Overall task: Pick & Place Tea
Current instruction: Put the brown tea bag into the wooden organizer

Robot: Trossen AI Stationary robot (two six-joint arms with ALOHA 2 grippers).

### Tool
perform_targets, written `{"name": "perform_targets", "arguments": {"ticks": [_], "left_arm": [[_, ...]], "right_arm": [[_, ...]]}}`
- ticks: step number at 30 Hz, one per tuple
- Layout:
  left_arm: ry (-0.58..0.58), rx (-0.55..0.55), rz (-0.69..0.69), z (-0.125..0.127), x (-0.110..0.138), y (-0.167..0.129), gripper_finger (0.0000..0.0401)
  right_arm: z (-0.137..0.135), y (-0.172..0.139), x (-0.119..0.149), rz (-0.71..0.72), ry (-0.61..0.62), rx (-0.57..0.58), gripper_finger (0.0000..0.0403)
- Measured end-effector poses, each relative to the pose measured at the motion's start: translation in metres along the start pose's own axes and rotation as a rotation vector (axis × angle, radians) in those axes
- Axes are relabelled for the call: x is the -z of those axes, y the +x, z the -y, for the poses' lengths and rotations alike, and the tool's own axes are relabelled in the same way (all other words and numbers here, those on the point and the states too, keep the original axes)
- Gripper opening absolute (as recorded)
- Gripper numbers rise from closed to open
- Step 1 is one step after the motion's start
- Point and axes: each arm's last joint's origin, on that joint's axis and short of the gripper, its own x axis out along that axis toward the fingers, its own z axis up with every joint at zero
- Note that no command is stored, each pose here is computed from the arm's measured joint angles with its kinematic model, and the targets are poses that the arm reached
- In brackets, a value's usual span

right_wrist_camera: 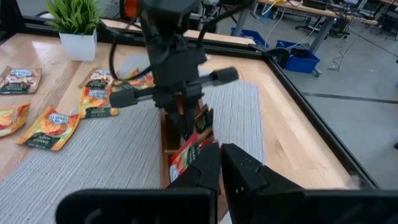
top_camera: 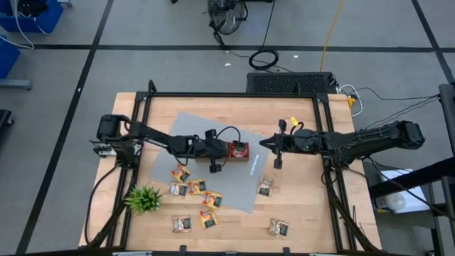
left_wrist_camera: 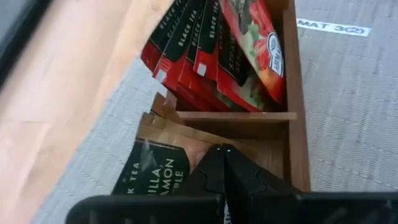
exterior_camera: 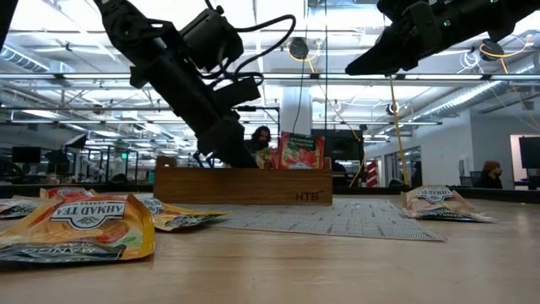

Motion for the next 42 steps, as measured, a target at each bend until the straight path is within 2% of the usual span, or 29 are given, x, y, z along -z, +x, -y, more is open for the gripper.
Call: {"name": "perform_targets", "arguments": {"ticks": [7, 13, 19, 23, 26, 28, 33, 36, 39, 42], "left_arm": [[0.014, -0.016, -0.004, 0.003, 0.0, -0.001, 0.0003], [0.032, 0.032, 0.064, 0.017, -0.008, -0.009, 0.0032], [0.028, 0.039, 0.219, 0.019, -0.035, -0.052, 0.0057], [0.014, 0.068, 0.313, 0.019, -0.048, -0.089, 0.0064], [0.022, 0.11, 0.337, 0.02, -0.051, -0.113, 0.0065], [0.036, 0.136, 0.341, 0.02, -0.051, -0.126, 0.0065], [0.035, 0.209, 0.395, 0.018, -0.049, -0.152, 0.0065], [0.021, 0.223, 0.398, 0.018, -0.046, -0.156, 0.0065], [0.0, 0.229, 0.382, 0.019, -0.041, -0.154, 0.0065], [-0.017, 0.232, 0.367, 0.02, -0.038, -0.151, 0.0065]], "right_arm": [[0.0, 0.0, 0.0, -0.002, 0.003, 0.0, 0.0006], [0.0, 0.0, 0.0, -0.002, 0.003, 0.0, 0.0006], [0.0, 0.0, 0.0, -0.002, 0.018, -0.002, 0.0006], [-0.006, -0.001, 0.0, 0.004, 0.013, -0.109, 0.0012], [-0.022, -0.005, 0.002, -0.012, -0.016, -0.254, 0.0043], [-0.033, -0.007, 0.005, -0.049, 0.01, -0.307, 0.0081], [-0.056, -0.015, 0.019, -0.25, 0.087, -0.345, 0.0203], [-0.062, -0.019, 0.038, -0.461, 0.138, -0.332, 0.0257], [-0.061, -0.018, 0.053, -0.641, 0.264, -0.291, 0.0277], [-0.06, -0.01, 0.057, -0.72, 0.397, -0.368, 0.0279]]}}
